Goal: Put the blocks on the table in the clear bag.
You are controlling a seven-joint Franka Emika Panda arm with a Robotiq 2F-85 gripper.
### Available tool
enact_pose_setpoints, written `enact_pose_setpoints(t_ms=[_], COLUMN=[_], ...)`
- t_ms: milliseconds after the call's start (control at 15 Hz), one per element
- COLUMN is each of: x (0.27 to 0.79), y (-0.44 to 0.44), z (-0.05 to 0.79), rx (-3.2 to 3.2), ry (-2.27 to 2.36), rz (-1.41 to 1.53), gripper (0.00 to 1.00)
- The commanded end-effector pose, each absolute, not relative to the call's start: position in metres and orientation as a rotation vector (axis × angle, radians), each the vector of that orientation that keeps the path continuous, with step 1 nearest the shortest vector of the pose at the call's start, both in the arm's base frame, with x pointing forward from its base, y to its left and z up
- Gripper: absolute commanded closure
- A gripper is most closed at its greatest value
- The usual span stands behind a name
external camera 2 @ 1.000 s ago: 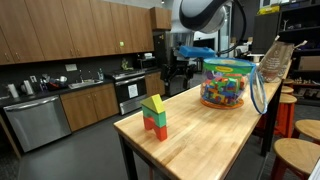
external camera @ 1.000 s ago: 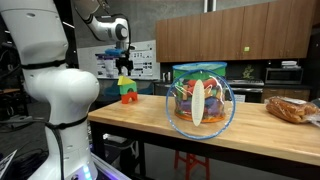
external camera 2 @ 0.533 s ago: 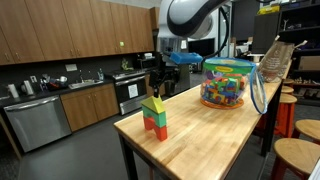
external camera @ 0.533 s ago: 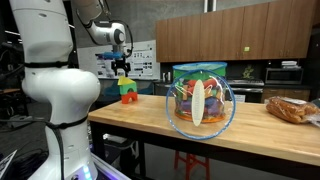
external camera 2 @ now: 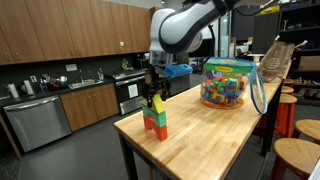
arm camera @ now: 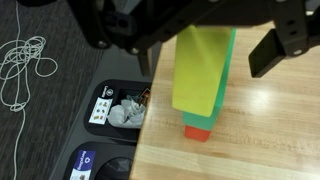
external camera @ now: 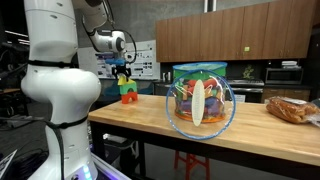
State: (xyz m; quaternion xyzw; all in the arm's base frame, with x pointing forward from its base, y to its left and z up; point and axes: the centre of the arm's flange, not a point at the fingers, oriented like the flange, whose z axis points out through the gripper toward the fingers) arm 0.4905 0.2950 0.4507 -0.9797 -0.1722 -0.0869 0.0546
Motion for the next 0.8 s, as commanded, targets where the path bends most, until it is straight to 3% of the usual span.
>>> enact_pose_setpoints(t_ms=[0, 400, 733], x=[0.502, 0.505, 0.506], y=[0.302, 0.302, 0.296], z=[0.445, 0.450, 0.464], rx=[-2.974, -2.998, -3.033], ry=[-0.578, -0.590, -0.604], rz=[-0.292, -0.316, -0.382], gripper=[0.32, 0.78, 0.81])
